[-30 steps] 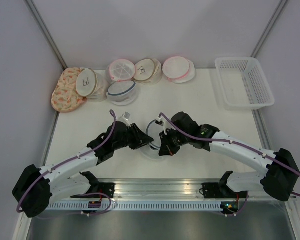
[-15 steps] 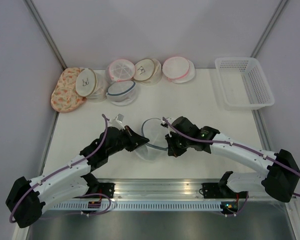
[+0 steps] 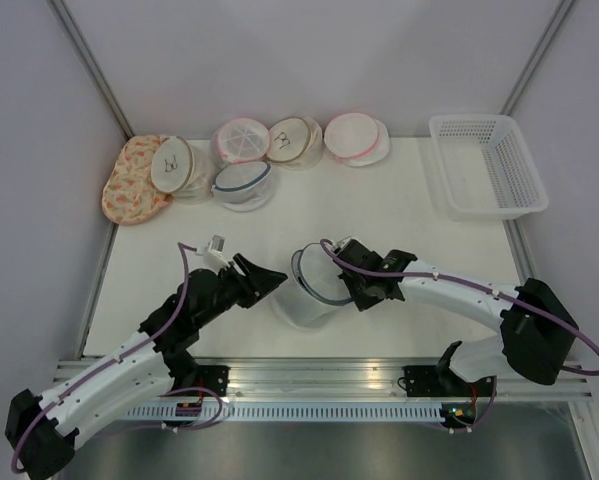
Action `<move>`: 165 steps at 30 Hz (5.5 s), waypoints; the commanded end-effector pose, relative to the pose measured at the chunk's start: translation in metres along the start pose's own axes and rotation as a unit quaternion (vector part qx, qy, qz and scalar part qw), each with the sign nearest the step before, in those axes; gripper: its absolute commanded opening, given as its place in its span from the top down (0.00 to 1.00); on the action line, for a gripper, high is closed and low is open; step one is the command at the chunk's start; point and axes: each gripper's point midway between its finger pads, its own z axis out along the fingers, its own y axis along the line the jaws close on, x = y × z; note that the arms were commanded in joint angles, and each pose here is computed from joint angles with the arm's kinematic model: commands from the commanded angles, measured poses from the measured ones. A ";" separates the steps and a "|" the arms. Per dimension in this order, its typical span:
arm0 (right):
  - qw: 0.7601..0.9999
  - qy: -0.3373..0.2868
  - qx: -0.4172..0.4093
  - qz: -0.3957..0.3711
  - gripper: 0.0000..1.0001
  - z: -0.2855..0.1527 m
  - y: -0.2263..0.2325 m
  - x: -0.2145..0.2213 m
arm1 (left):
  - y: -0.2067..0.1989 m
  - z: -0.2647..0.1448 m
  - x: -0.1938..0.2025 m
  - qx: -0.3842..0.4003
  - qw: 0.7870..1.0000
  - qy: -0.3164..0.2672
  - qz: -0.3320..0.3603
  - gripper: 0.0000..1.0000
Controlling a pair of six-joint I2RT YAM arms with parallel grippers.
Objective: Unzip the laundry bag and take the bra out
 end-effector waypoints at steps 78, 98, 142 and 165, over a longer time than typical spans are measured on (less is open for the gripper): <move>0.977 -0.163 -0.135 -0.007 0.82 -0.093 0.076 -0.115 | -0.015 0.044 0.005 -0.097 0.979 0.074 0.165 0.98; 0.981 -0.163 0.063 0.089 1.00 -0.035 0.035 -0.158 | -0.023 0.032 0.010 -0.068 0.982 0.080 0.157 0.98; 0.981 -0.114 -0.131 0.087 0.48 -0.002 0.053 -0.083 | 0.002 0.014 0.018 -0.081 0.984 0.079 0.137 0.98; 0.920 -0.155 -0.359 0.005 1.00 -0.078 0.147 -0.094 | 0.008 0.011 0.019 -0.083 0.985 0.074 0.131 0.98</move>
